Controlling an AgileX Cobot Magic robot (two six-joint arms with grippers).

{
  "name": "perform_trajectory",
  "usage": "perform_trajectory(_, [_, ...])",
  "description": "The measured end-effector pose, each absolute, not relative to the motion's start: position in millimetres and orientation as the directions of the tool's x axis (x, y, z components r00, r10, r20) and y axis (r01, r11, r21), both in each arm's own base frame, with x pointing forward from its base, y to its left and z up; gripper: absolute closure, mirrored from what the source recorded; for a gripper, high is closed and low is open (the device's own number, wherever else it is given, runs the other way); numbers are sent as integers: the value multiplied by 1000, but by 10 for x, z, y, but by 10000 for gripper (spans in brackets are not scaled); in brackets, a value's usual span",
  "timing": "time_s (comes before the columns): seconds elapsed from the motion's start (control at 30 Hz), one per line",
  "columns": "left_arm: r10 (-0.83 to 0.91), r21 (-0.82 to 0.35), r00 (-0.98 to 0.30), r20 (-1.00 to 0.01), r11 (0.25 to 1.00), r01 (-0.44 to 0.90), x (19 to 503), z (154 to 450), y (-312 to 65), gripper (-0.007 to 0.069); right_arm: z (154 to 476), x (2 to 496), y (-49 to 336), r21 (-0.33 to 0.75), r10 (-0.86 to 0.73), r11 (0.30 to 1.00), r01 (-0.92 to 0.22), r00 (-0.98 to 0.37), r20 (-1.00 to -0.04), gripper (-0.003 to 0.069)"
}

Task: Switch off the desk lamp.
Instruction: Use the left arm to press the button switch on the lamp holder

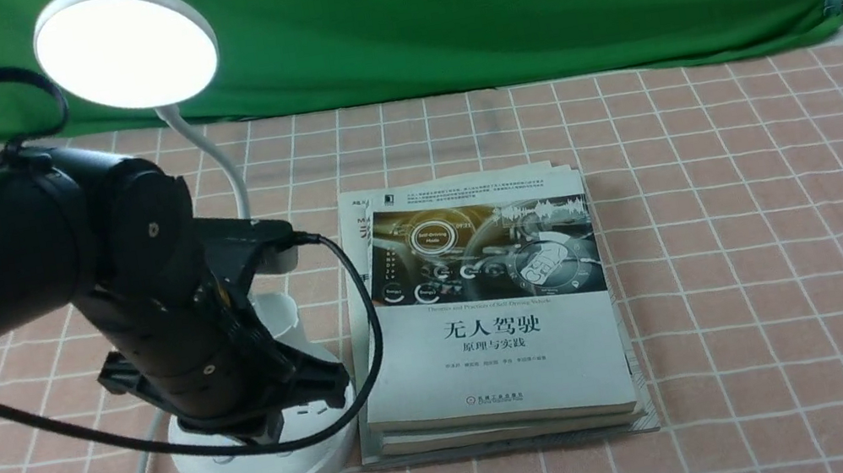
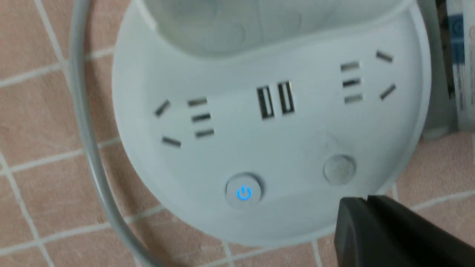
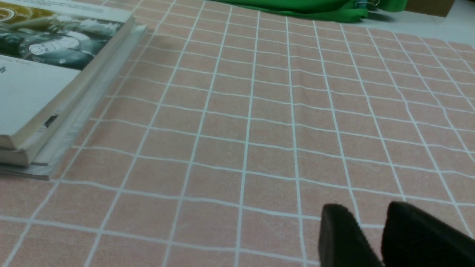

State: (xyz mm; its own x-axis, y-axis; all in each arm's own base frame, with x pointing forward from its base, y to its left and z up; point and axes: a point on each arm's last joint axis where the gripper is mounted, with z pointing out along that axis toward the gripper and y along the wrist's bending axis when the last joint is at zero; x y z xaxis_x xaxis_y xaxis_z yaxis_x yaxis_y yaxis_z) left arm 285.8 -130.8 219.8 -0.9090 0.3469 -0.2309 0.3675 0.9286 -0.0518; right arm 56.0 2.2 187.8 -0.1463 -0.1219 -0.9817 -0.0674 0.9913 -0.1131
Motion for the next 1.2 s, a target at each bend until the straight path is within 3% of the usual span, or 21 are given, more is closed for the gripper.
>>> perform_trajectory(0.3, [351,-44,-911,-219,929,368,3009,1944,-1360,623,1878,560,22,-113,-122,991,-67,-146,-982,419])
perform_trajectory(0.57, [346,-48,-915,-209,931,363,3069,1899,-1378,623,1878,560,22,-113,-122,991,-67,-146,-982,419])
perform_trajectory(0.73, [345,-48,-912,-221,930,363,3051,1945,-1370,623,1878,560,22,-113,-122,991,-67,-146,-982,419])
perform_trajectory(0.97, [336,-53,-895,-293,929,366,2947,2245,-1325,623,1878,560,22,-113,-122,991,-67,-146,-982,419])
perform_trajectory(1.2, [340,-53,-905,-255,930,364,2928,2212,-1318,623,1878,560,22,-113,-122,991,-67,-146,-982,419])
